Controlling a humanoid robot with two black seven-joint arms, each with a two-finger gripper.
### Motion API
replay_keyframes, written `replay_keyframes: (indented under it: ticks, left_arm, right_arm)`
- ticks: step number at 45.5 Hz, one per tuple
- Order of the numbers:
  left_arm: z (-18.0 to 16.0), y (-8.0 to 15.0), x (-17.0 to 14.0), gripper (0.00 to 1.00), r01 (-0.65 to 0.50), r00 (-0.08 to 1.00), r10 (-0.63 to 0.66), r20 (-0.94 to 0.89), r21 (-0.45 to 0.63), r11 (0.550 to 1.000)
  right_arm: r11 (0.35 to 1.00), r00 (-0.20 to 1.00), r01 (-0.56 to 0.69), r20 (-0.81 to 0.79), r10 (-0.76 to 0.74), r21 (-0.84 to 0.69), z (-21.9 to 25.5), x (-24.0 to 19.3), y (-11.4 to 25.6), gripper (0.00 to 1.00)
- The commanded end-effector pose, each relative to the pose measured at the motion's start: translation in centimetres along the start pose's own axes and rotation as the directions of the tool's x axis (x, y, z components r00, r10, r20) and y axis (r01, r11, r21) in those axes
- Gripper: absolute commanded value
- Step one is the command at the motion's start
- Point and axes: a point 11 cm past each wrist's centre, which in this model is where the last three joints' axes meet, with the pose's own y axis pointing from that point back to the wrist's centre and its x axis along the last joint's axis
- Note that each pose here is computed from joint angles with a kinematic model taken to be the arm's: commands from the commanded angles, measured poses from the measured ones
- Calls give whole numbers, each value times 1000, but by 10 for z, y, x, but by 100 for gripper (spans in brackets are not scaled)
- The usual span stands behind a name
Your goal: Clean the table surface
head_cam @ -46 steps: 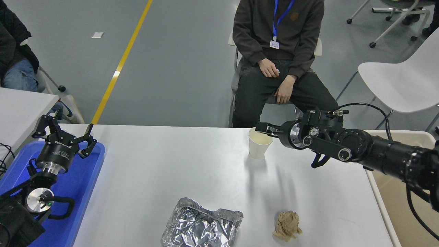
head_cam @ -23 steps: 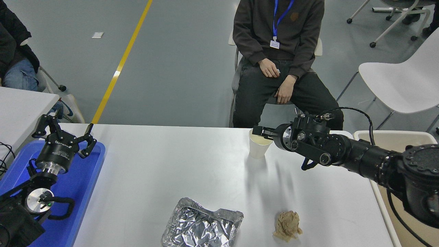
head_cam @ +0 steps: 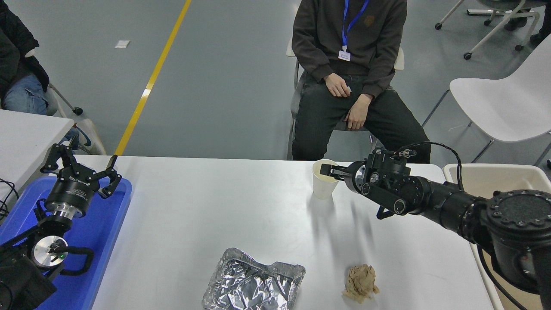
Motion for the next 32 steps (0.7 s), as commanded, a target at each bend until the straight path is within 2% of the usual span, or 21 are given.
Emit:
replay_keyframes:
  ticks: [1,9,17,18,32]
  left_arm:
    - [0,0,0,100,0,1000,0,0,0,1000]
    - [0,0,0,100,0,1000,0,0,2,1000]
    - [0,0,0,100,1,1000,-1,0,-1,1000]
    - [0,0,0,100,0,1000,0,0,0,1000]
    - [0,0,0,100,0,1000,0,0,2,1000]
  right_arm:
    - [1000,1000,2,-25,-2,4,3,-2,-1,70]
    - [1000,1000,6,-29,-6,1,4,-3,-1,44]
    - [1000,999,13,-40,-13,-1,4,-4,-1,10]
    - [1000,999,13,-48,-13,-3,4,-4,-1,2]
    - [999,998,30,-64,-28,27,-6,-1,1,0]
